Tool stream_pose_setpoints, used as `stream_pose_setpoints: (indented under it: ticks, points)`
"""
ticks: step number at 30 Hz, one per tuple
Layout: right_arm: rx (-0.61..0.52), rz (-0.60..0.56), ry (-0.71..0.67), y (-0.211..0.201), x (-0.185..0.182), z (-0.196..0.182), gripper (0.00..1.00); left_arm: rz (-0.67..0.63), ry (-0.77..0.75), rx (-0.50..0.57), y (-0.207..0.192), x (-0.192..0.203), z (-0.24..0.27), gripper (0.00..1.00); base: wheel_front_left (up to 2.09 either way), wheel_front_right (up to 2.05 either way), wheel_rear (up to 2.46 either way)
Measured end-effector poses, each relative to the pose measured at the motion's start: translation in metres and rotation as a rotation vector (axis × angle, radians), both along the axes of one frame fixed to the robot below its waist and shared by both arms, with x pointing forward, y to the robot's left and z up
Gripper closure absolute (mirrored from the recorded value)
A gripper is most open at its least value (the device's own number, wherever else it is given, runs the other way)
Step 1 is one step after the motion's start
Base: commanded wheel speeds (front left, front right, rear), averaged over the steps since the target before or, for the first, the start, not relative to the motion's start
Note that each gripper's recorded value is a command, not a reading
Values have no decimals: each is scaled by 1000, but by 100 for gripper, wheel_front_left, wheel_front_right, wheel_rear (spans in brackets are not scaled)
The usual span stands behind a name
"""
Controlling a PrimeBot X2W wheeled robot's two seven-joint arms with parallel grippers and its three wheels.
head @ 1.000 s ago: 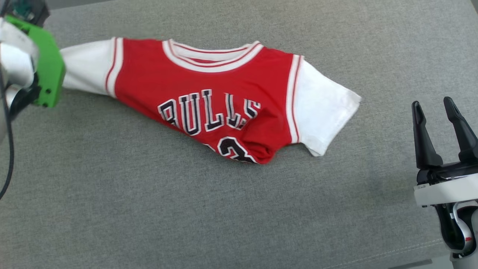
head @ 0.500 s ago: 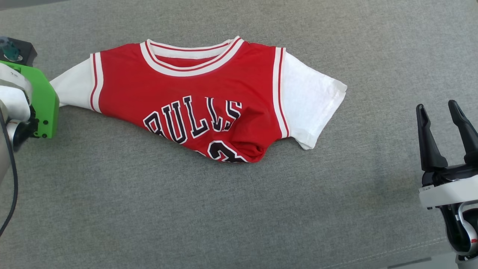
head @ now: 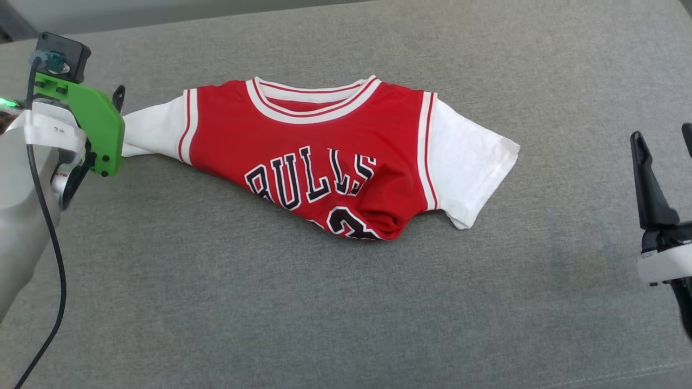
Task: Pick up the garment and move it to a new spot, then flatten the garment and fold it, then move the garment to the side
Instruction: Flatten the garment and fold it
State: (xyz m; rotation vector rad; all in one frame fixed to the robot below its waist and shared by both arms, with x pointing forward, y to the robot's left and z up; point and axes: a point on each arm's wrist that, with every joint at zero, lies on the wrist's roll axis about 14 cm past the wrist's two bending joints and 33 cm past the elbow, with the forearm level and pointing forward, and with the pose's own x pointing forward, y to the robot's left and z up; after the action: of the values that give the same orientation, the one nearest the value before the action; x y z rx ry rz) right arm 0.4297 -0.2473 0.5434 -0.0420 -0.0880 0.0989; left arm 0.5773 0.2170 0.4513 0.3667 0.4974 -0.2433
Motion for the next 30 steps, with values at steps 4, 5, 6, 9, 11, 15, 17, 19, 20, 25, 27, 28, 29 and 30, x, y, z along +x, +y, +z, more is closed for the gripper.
stream_pose_setpoints:
  ticks: [4, 5, 6, 9, 11, 15, 17, 19, 20, 25, 27, 28, 29, 30]
  points:
    - [-53, 64, -25, 11, 16, 23, 0, -12, -137, -12, 3, 1, 32, 0, 0, 0, 0]
    - [-67, 81, -16, 15, 20, 25, 0, -13, -165, -16, 3, 1, 39, 0, 0, 0, 0]
    - [-89, 107, 6, 20, 23, 26, 0, -12, -200, -23, 4, 1, 46, 0, 0, 0, 0]
    - [-126, 186, 101, 36, 34, 20, 0, -12, -294, -38, 5, 0, 67, 0, 0, 0, 0]
    - [-180, 240, 191, 45, 42, 12, 0, 1, -357, -52, 7, -2, 82, 0, 0, 0, 0]
    - [-262, 311, 419, 54, 49, -14, 0, 14, -422, -74, 7, -10, 96, 0, 0, 0, 0]
    - [-295, 341, 567, 56, 47, -33, 0, 23, -441, -79, 8, -16, 98, 0, 0, 0, 0]
    - [-325, 360, 719, 56, 43, -53, 0, 24, -469, -80, 8, -20, 104, 0, 0, 0, 0]
    - [-345, 365, 780, 55, 41, -61, 0, 21, -486, -80, 7, -22, 108, 0, 0, 0, 0]
    - [-443, 376, 974, 52, 44, -88, 0, 25, -521, -74, 9, -32, 108, 0, 0, 0, 0]
    - [-469, 380, 1028, 53, 48, -100, 0, 29, -519, -70, 11, -35, 103, 0, 0, 0, 0]
    - [-484, 385, 1047, 54, 50, -106, 0, 32, -519, -69, 13, -35, 101, 0, 0, 0, 0]
    - [-498, 385, 1059, 54, 52, -111, 0, 33, -521, -68, 13, -35, 101, 0, 0, 0, 0]
    - [-506, 386, 1077, 55, 55, -117, 0, 34, -523, -65, 15, -35, 100, 0, 0, 0, 0]
